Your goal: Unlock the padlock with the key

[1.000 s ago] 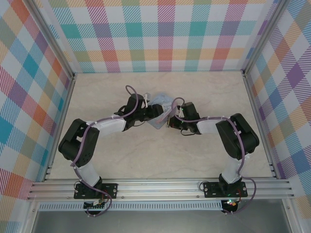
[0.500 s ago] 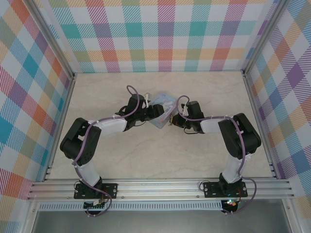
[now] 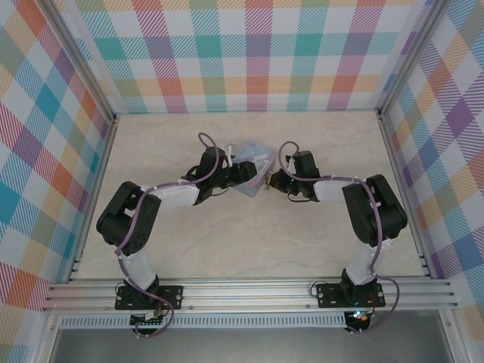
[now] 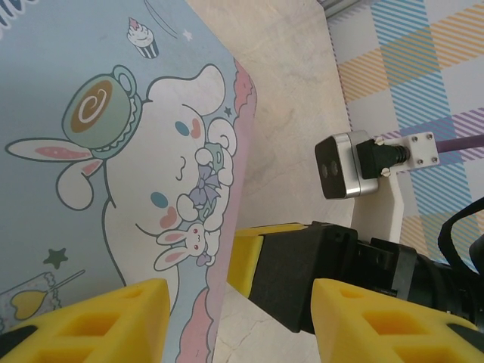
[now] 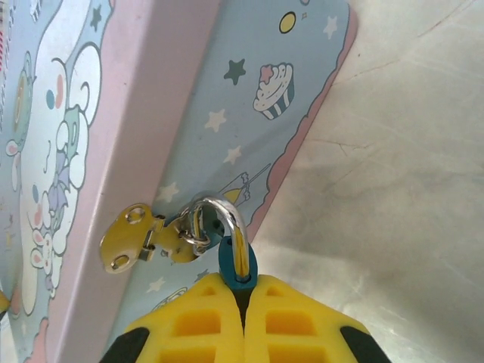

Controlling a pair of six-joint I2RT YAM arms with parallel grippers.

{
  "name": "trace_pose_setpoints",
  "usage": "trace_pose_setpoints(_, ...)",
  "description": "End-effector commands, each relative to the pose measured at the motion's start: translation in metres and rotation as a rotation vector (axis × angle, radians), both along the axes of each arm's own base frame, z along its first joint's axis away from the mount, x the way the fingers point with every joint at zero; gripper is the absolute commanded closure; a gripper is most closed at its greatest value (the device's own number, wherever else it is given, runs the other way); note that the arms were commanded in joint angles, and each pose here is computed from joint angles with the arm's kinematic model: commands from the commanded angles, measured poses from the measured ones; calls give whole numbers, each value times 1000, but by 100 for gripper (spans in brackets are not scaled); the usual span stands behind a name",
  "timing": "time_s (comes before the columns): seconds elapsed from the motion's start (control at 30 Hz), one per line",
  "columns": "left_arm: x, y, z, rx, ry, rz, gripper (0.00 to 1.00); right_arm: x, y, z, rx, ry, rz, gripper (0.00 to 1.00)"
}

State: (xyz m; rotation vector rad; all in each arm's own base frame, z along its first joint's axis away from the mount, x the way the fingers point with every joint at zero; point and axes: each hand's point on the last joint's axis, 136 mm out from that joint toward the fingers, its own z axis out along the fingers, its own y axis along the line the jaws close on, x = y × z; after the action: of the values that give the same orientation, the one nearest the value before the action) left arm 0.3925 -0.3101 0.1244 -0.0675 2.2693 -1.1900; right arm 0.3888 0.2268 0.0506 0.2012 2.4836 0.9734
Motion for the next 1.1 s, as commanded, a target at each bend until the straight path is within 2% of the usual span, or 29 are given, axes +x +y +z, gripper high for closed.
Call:
trace_pose_setpoints(0.0,-25,19,-80,142,203,13,47,17,-5,6,4,10,-39,94)
trace_pose_setpoints(0.3,-26,19,-91,148,222,16,47,29,-10,-3,-72,59,-44,94)
trace_pose_setpoints(0.57,-23,20,-73,131,187,13,47,27,-26,11,-165,4,-46,94)
trace_pose_setpoints(0.73,-13,25,-35,66,140,12,43,11,-41,41,-193,-59,-21,94)
trace_pose_setpoints(0.9,0,40,20,15,40,12,38,-26,-37,74,-125,-80,84,93)
trace_pose_setpoints(1.07,1,64,68,21,-64,39,26,-75,-25,96,8,-26,182,93)
